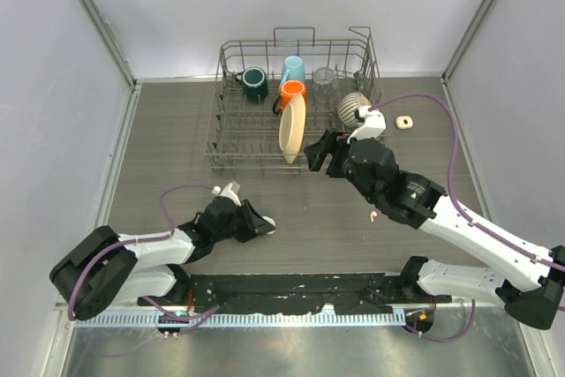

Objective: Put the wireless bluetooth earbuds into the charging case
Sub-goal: Place the charging case at the center of the board, then pick up the charging case at the center of the board.

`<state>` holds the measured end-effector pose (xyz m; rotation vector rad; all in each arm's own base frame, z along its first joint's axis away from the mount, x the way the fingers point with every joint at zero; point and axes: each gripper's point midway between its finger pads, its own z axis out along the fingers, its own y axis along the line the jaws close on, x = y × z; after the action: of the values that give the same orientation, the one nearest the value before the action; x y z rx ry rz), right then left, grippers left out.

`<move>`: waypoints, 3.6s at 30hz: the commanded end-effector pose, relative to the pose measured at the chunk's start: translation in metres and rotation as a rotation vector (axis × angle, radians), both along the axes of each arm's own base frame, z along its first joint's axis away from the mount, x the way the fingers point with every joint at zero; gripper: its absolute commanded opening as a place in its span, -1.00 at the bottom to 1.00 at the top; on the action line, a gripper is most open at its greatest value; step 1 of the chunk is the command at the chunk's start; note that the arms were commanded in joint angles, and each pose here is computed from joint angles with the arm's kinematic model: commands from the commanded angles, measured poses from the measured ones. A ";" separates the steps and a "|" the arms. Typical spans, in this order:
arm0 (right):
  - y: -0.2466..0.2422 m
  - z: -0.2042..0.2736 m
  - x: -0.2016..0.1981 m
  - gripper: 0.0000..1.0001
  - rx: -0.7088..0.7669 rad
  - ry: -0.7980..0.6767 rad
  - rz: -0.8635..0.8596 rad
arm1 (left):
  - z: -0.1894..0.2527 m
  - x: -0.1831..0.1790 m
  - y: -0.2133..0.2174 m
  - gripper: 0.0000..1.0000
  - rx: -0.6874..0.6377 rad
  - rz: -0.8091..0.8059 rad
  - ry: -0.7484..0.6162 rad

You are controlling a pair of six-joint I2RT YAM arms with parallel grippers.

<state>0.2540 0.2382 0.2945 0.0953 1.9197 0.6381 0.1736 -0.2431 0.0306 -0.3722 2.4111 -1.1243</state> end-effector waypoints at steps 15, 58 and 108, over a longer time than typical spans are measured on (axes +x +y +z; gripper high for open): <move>-0.064 0.038 0.012 0.56 -0.207 -0.128 -0.162 | 0.016 0.017 0.022 0.04 0.163 0.061 -0.025; -0.263 -0.047 0.109 0.99 0.096 0.394 -0.818 | 0.160 0.032 0.061 1.00 0.121 0.126 -0.552; -0.340 -0.206 0.269 0.67 0.308 0.912 -1.060 | 0.164 0.039 0.070 1.00 0.062 0.243 -0.558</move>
<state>0.5113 -0.1073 0.0780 1.7302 2.1878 0.0705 0.2066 -0.1726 0.1841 -0.2242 1.9008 -0.8665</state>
